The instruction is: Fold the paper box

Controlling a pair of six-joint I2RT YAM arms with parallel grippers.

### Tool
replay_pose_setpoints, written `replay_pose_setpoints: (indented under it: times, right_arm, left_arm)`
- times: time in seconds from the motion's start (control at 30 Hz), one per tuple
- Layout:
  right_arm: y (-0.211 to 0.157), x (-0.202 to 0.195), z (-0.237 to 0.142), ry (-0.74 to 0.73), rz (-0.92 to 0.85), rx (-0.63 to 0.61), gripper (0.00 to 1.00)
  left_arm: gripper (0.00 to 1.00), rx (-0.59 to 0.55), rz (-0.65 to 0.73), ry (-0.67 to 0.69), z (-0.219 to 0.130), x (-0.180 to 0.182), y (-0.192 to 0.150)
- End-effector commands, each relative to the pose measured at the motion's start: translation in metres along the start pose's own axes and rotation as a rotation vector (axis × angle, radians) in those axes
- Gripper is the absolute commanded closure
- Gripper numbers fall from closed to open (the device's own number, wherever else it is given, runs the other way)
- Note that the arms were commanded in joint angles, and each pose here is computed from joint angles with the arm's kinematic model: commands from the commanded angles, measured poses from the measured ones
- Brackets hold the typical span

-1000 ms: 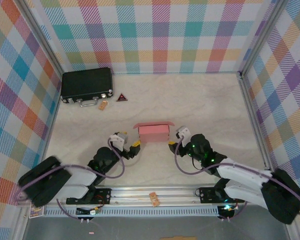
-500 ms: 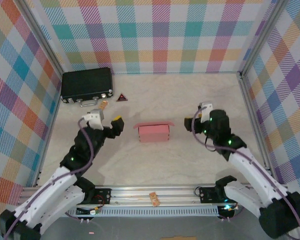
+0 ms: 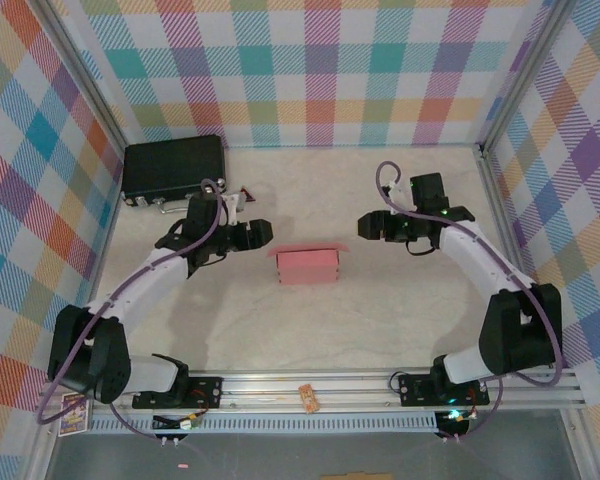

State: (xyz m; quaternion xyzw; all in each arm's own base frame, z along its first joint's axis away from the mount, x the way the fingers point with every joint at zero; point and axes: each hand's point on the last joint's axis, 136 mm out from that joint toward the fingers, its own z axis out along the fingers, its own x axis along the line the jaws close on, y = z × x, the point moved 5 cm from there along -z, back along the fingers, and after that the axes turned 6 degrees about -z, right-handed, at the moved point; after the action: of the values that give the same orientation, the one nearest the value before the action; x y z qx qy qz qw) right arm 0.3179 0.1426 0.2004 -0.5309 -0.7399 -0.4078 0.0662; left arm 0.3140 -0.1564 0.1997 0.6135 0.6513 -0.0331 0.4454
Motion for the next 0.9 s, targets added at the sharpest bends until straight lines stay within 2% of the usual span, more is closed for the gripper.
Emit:
replay_pose_setpoints:
  times: [0.0,0.2,0.87]
  right_arm:
    - [0.001,0.017,0.004,0.118,-0.002,0.049,0.39]
    - [-0.001,0.023,0.019,0.147,-0.019,0.096,0.41]
    - [-0.021,0.032,0.028,0.125,-0.079,0.201,0.40]
  left_arm:
    - [0.26,0.059,-0.028,-0.066,0.000,-0.009,-0.002]
    - [0.30,0.121,-0.039,-0.089,0.011,-0.012,-0.007]
    - [0.28,0.197,-0.017,-0.080,0.010,-0.015,-0.027]
